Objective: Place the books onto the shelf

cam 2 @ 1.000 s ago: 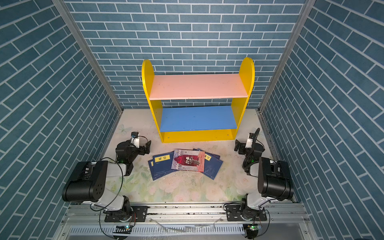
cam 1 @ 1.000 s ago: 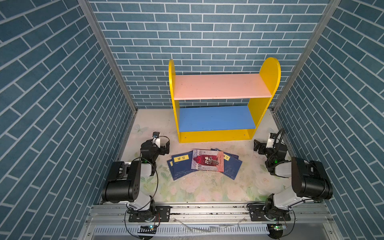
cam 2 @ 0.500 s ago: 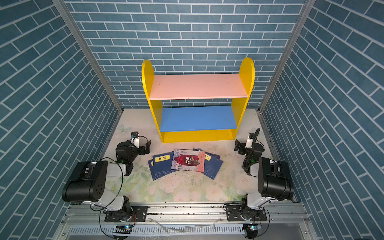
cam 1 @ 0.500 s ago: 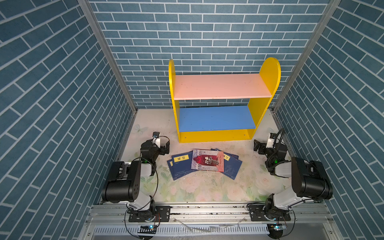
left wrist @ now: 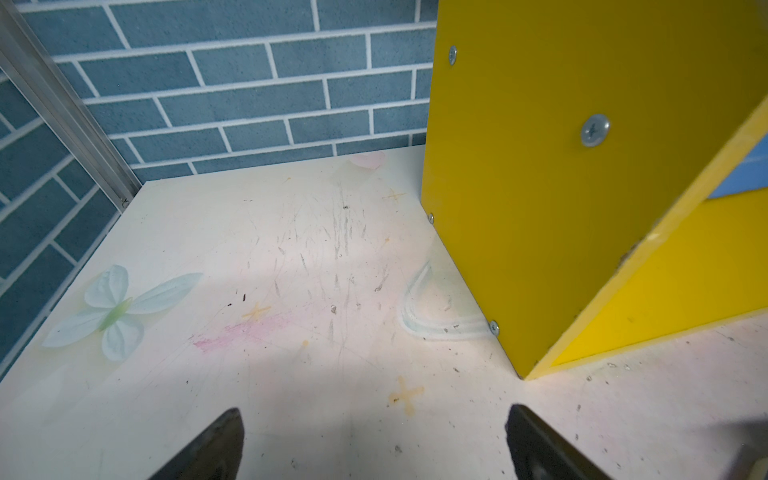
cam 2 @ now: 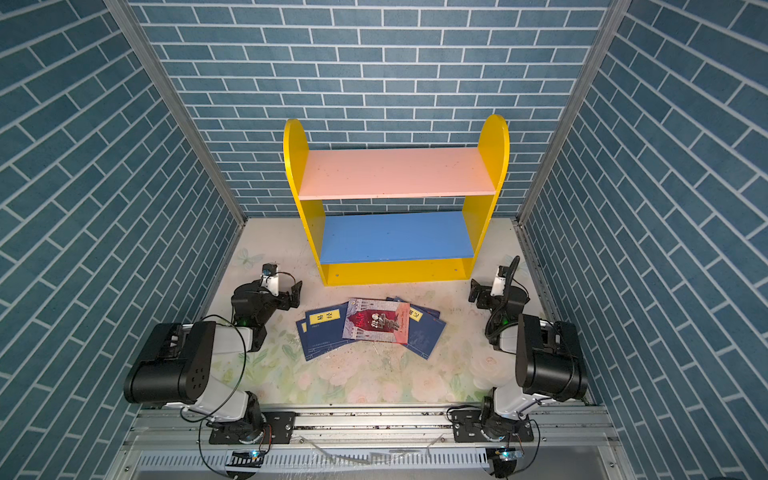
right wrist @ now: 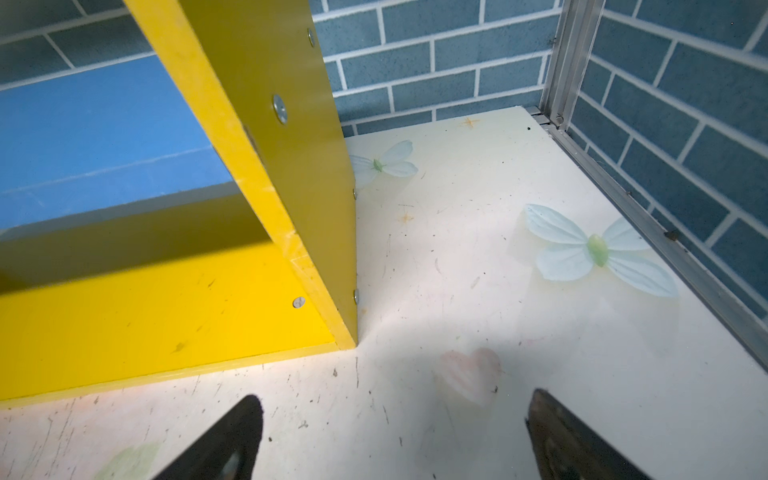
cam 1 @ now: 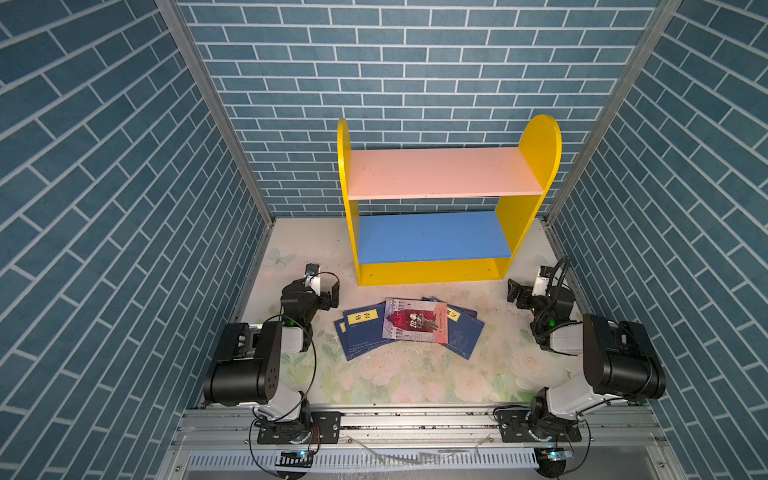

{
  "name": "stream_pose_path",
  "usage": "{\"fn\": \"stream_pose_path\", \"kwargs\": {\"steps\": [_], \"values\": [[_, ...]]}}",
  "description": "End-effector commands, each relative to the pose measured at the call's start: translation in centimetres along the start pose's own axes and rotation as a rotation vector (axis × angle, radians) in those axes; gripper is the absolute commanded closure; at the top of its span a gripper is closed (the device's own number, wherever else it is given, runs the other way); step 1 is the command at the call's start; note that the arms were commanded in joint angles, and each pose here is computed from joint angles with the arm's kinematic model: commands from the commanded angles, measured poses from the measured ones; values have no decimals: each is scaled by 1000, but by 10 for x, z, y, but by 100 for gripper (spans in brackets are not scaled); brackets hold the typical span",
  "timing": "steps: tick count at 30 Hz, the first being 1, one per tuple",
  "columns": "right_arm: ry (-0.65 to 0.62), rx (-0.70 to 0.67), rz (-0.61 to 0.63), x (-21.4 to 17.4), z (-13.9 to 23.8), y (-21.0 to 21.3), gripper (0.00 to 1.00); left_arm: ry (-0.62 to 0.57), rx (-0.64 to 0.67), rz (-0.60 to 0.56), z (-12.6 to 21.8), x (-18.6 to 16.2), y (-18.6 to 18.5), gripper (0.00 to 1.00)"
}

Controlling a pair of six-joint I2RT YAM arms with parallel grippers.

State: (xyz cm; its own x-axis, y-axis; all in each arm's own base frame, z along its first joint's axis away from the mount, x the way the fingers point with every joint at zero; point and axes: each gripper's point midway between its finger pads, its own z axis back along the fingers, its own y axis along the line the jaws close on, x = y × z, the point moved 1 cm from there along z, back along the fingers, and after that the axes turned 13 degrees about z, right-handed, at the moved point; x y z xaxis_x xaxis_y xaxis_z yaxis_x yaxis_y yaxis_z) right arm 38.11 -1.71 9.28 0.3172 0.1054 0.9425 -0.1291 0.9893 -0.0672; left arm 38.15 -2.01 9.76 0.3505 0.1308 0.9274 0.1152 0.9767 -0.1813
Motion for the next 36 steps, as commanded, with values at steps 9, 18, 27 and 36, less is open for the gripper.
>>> {"fn": "stream_pose_path", "kwargs": {"steps": [9,18,27,36], "values": [[47,-91,83,4,-2,-1,1,-4,6,-3,0,2,0,0],[81,-191,70,32,18,-18,1,-1,-81,-40,5,3,-15,0],[272,-365,-240,69,95,-28,1,-11,-91,-45,19,21,-22,0],[302,-87,-552,76,143,34,1,265,-209,-38,69,36,-56,0]]}}
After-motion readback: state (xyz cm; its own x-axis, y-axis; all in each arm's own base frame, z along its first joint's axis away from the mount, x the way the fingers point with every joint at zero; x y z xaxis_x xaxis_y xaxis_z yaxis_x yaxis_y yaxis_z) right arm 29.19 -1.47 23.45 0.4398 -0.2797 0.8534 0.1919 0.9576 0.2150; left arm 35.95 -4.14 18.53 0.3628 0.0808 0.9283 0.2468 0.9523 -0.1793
